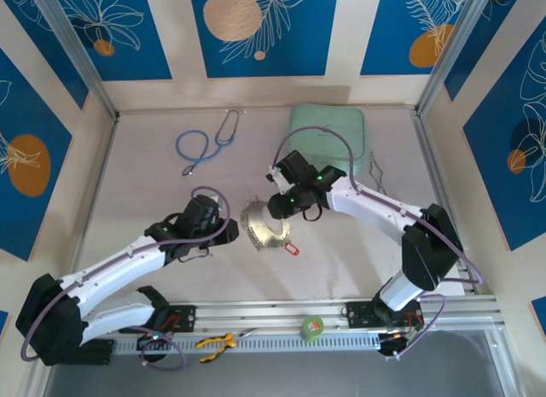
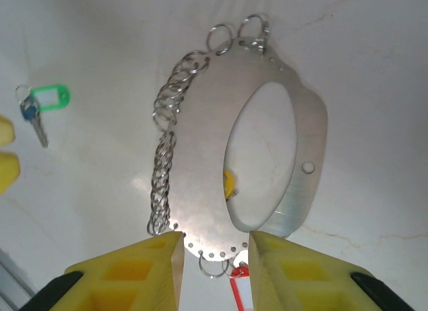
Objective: Put the keys on the keyring
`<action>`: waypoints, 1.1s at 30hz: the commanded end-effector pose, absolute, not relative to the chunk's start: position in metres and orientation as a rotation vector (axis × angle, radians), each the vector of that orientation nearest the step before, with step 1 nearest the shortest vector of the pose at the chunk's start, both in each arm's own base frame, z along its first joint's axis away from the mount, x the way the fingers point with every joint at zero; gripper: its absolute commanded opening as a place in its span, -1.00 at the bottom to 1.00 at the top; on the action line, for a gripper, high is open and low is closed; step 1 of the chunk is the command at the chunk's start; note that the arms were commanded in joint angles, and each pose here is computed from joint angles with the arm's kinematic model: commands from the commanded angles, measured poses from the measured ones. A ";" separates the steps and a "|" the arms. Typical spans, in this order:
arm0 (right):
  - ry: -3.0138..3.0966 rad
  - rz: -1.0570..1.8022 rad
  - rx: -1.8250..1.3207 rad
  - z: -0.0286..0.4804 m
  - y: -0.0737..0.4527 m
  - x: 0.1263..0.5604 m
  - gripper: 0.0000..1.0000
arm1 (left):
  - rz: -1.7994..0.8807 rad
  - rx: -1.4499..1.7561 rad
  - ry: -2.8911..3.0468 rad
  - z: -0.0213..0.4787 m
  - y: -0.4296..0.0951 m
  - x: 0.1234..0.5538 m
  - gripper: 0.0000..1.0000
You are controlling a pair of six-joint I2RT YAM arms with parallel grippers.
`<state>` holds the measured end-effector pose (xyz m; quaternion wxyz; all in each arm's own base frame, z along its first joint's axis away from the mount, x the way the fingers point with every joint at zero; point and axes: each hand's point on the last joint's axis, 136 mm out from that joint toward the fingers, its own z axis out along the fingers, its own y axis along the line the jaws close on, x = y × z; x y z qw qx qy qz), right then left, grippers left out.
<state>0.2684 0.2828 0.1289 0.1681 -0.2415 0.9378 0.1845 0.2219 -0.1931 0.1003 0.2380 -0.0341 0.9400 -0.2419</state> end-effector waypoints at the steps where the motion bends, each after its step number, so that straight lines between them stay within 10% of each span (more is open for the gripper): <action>1: 2.736 0.519 -0.456 0.129 0.288 0.285 -0.37 | -0.635 -0.165 2.534 0.109 -0.189 0.238 -0.19; 33: 2.906 0.400 -0.550 0.038 0.337 0.354 -0.53 | -0.612 -0.227 2.413 0.115 -0.174 0.250 -0.28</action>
